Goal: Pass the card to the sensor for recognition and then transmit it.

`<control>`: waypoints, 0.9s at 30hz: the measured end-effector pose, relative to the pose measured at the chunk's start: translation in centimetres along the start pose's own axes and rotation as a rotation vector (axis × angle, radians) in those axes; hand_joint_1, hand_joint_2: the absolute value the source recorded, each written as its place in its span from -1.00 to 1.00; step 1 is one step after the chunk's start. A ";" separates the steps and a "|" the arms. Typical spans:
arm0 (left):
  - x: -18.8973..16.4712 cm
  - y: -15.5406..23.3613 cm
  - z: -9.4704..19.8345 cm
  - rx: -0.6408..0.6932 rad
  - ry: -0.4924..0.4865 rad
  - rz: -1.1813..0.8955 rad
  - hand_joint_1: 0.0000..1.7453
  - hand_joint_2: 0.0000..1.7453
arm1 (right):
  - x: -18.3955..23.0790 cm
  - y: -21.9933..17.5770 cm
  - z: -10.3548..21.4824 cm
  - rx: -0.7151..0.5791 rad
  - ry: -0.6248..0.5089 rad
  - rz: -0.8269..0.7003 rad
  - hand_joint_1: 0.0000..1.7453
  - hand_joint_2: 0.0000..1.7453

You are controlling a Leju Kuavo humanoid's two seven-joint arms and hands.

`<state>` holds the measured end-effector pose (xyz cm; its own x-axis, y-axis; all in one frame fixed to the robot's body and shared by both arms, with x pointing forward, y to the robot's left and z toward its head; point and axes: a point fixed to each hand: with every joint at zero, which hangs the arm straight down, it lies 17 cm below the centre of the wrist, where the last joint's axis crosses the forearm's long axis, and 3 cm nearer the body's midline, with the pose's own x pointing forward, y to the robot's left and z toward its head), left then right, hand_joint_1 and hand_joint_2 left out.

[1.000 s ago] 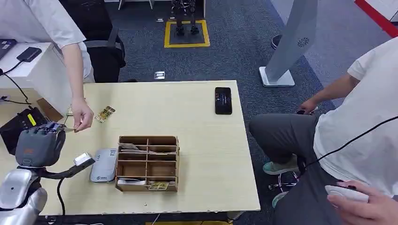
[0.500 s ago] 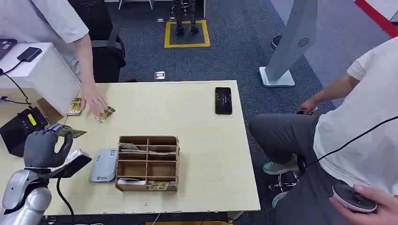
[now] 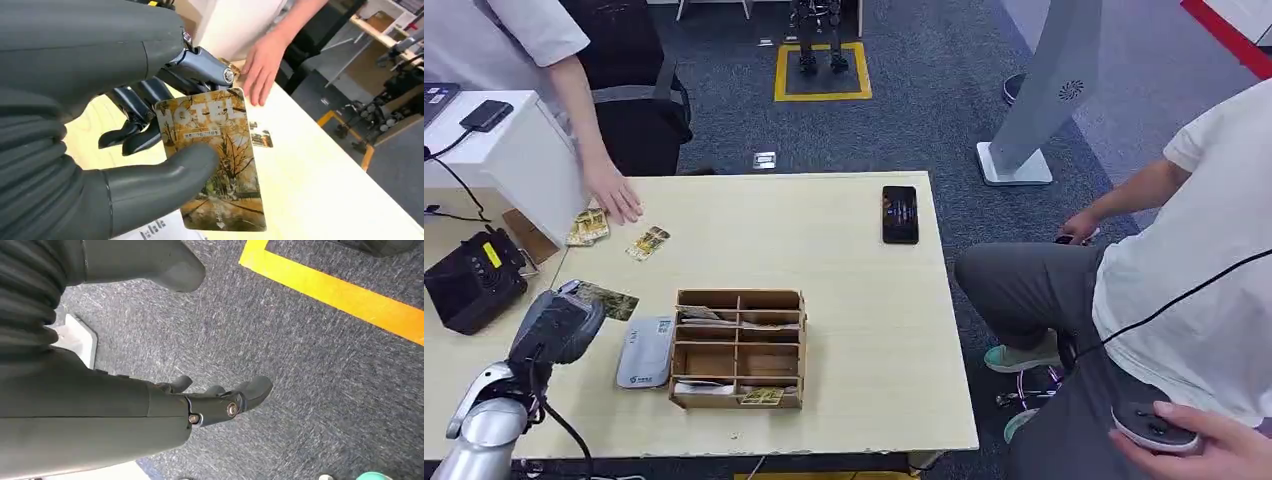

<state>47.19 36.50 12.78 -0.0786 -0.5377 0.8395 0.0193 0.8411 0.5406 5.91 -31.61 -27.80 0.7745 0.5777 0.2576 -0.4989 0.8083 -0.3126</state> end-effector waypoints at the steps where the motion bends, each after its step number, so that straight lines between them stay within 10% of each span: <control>1: -0.1 0.0 0.0 0.000 0.003 0.001 1.00 1.00 | 0.0 0.0 0.0 0.000 0.000 0.000 -1.00 1.00; 27: -4.8 -1.0 1.8 -0.024 0.140 -0.120 1.00 1.00 | 0.1 0.4 0.0 0.002 0.007 -0.008 -1.00 1.00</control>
<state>45.78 38.37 8.15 0.0582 -0.6387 0.7672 0.0422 0.7694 0.6373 5.82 -31.23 -27.85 0.7813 0.5700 0.2541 -0.4931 0.8134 -0.3085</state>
